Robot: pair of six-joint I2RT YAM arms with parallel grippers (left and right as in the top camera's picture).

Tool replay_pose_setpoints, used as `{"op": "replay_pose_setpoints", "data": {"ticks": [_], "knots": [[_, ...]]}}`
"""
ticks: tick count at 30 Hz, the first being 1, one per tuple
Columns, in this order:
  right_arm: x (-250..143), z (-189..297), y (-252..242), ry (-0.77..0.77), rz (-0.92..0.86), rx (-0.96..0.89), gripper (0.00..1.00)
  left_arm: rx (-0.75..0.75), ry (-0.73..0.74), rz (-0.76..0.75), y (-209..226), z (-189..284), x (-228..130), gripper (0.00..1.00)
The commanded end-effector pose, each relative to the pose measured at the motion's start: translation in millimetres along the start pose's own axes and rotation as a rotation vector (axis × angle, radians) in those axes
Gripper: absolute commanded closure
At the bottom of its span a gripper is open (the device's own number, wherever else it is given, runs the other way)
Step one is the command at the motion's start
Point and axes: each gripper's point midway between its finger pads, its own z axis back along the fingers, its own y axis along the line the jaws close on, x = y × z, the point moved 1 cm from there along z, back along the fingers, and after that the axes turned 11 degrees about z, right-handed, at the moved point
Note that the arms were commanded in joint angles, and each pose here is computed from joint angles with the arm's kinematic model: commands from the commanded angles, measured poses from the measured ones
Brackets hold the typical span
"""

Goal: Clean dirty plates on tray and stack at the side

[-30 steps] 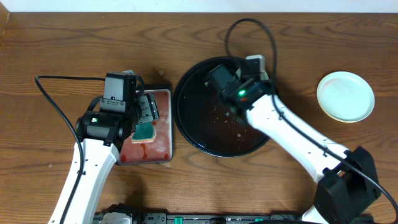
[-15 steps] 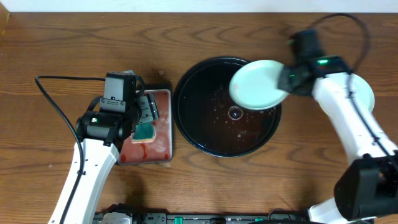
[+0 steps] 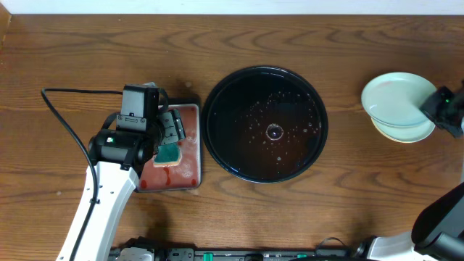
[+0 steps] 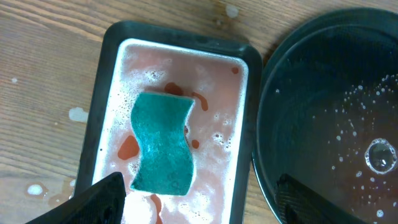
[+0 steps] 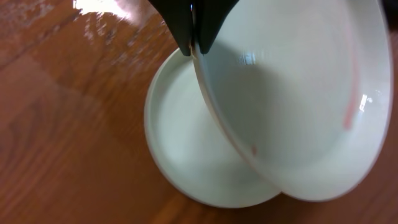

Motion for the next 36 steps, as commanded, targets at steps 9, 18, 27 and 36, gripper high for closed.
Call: {"op": "replay_pose_setpoints", "data": {"ticks": [9, 18, 27, 36], "knots": [[-5.8, -40.2, -41.5, -0.109, -0.128, -0.049, 0.99, 0.004, 0.003, -0.019, 1.6, 0.2, -1.2, 0.23], [-12.4, -59.1, -31.0, -0.08, -0.15, 0.017, 0.45, 0.004, 0.003, -0.019, 1.6, 0.2, -1.2, 0.23], [-15.5, -6.5, -3.6, -0.056, -0.14, 0.175, 0.49, 0.015, 0.02, -0.054, 4.4, 1.1, -5.5, 0.23], [-73.8, 129.1, 44.4, -0.146, 0.065, 0.281, 0.47, -0.102, -0.053, -0.095, -1.0, 49.5, -11.4, 0.23]]}}
